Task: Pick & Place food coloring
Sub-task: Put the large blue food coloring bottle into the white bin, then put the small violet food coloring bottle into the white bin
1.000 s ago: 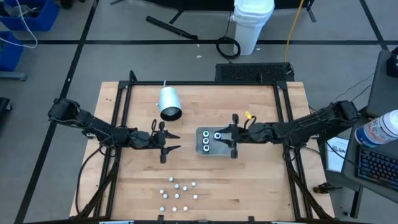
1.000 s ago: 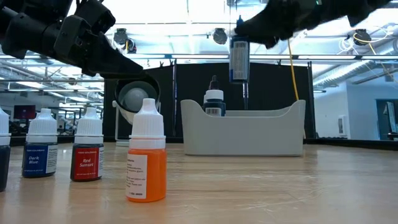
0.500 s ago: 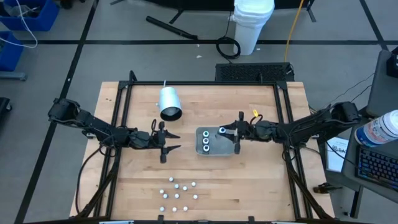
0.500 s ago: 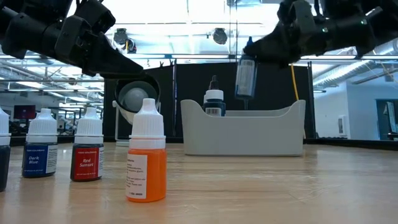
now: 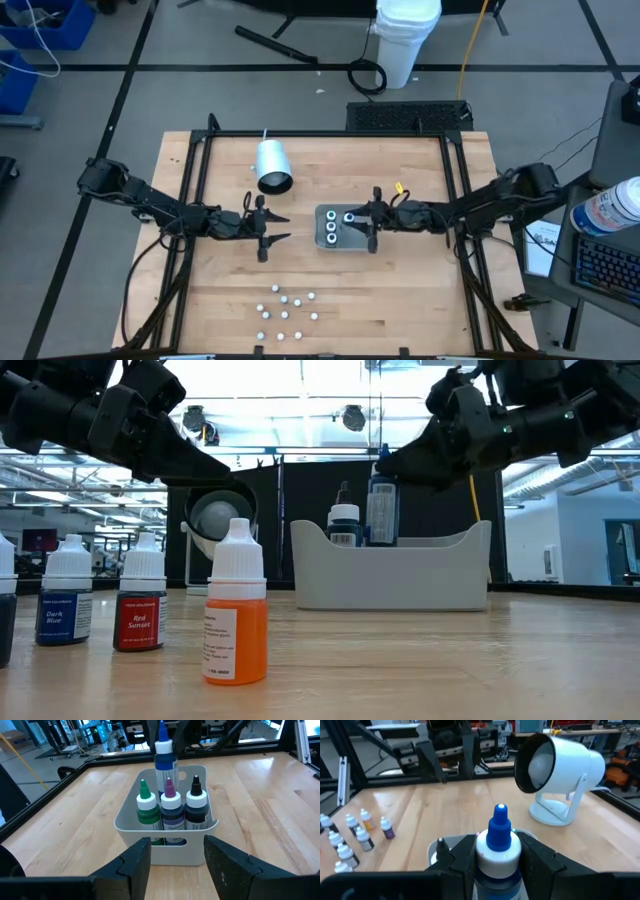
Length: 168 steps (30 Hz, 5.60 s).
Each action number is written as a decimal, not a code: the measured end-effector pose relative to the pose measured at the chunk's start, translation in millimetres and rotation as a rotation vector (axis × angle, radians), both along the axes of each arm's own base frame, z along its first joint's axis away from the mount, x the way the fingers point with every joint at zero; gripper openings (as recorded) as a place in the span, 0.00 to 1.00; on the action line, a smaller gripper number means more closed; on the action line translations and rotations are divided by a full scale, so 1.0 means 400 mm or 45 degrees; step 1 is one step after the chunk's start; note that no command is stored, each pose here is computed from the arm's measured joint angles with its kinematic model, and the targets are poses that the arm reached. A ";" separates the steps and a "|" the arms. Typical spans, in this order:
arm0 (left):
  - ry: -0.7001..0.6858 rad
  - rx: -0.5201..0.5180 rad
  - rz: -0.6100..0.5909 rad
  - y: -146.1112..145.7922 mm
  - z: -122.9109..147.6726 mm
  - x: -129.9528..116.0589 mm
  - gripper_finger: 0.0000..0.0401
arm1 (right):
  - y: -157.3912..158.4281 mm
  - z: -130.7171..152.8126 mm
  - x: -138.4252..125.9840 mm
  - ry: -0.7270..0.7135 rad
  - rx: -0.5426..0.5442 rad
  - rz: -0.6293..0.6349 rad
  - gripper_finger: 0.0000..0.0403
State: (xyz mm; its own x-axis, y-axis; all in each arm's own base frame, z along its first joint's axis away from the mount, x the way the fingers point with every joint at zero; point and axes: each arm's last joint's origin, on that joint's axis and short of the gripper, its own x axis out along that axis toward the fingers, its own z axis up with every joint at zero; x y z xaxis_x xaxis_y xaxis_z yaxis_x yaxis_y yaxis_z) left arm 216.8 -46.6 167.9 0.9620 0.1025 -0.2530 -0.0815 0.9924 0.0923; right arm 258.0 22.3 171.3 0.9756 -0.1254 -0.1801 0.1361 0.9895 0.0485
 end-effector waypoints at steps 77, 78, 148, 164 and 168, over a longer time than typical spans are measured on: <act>-0.009 -0.014 0.000 0.000 0.001 0.000 0.47 | -0.023 -0.121 0.081 0.184 0.017 -0.129 0.48; -0.002 -0.012 -0.001 0.000 0.000 0.000 0.47 | -0.023 -0.121 0.081 0.184 0.017 -0.129 0.48; -0.102 0.150 -0.062 -0.003 0.022 0.005 0.47 | 0.118 0.034 -0.178 -0.278 -0.251 0.176 0.04; 0.041 0.102 -0.310 -0.136 0.058 0.002 0.47 | 0.131 -0.018 -0.184 -0.029 -0.215 0.353 0.04; 0.035 0.019 -0.217 -0.153 0.093 0.015 0.47 | 0.132 -0.018 -0.184 -0.031 -0.273 0.393 0.04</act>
